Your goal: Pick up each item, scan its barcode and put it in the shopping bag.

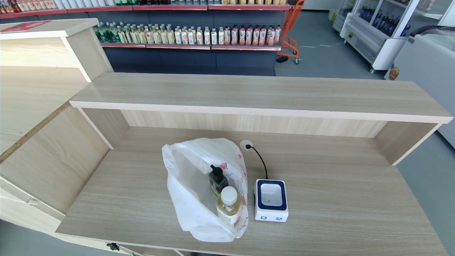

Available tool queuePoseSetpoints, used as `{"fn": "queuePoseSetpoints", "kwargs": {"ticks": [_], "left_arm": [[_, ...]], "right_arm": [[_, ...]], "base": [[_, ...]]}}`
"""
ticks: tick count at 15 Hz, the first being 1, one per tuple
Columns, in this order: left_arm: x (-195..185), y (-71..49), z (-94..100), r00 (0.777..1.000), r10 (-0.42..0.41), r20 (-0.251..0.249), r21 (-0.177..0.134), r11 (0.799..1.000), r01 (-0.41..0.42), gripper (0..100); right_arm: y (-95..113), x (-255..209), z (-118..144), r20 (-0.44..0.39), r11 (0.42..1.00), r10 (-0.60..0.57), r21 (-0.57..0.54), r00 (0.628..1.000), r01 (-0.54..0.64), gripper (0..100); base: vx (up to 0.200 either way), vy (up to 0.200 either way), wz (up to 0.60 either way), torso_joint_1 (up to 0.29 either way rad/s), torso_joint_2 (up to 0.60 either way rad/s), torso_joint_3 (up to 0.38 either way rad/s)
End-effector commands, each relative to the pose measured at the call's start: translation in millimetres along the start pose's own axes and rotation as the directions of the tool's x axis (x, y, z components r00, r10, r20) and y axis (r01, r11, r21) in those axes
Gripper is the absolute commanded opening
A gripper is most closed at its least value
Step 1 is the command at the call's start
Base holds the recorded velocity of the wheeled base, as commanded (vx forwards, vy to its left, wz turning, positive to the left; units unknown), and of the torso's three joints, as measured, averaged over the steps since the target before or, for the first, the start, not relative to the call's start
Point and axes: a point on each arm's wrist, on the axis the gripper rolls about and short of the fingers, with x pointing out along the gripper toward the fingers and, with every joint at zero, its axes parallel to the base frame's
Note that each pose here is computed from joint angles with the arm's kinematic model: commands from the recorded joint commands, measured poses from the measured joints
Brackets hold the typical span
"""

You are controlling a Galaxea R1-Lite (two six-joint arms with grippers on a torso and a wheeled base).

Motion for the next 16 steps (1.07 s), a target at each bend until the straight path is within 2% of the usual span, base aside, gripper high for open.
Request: {"fn": "queuePoseSetpoints", "kwargs": {"ticks": [1, 5, 16], "left_arm": [[0.1, 0.0, 0.0, 1.0, -0.001, -0.001, 0.003, 1.0, 0.001, 100], [0.0, 0.0, 0.0, 1.0, -0.001, 0.0, 0.001, 1.0, 0.001, 100], [0.0, 0.0, 0.0, 1.0, 0.0, 0.0, 0.001, 1.0, 0.0, 100]], "right_arm": [[0.0, 0.3, 0.1, -0.004, 1.0, 0.0, -0.001, 1.0, 0.0, 0], [0.1, 0.3, 0.1, -0.004, 1.0, 0.002, -0.008, 1.0, -0.002, 0], [0.1, 0.3, 0.1, -0.004, 1.0, -0.002, -0.001, 1.0, 0.002, 0]], "base": [[0.0, 0.0, 0.0, 0.0, 0.0, 0.0], [0.2, 0.0, 0.0, -0.002, 0.0, 0.006], [0.0, 0.0, 0.0, 0.0, 0.0, 0.0]]}}
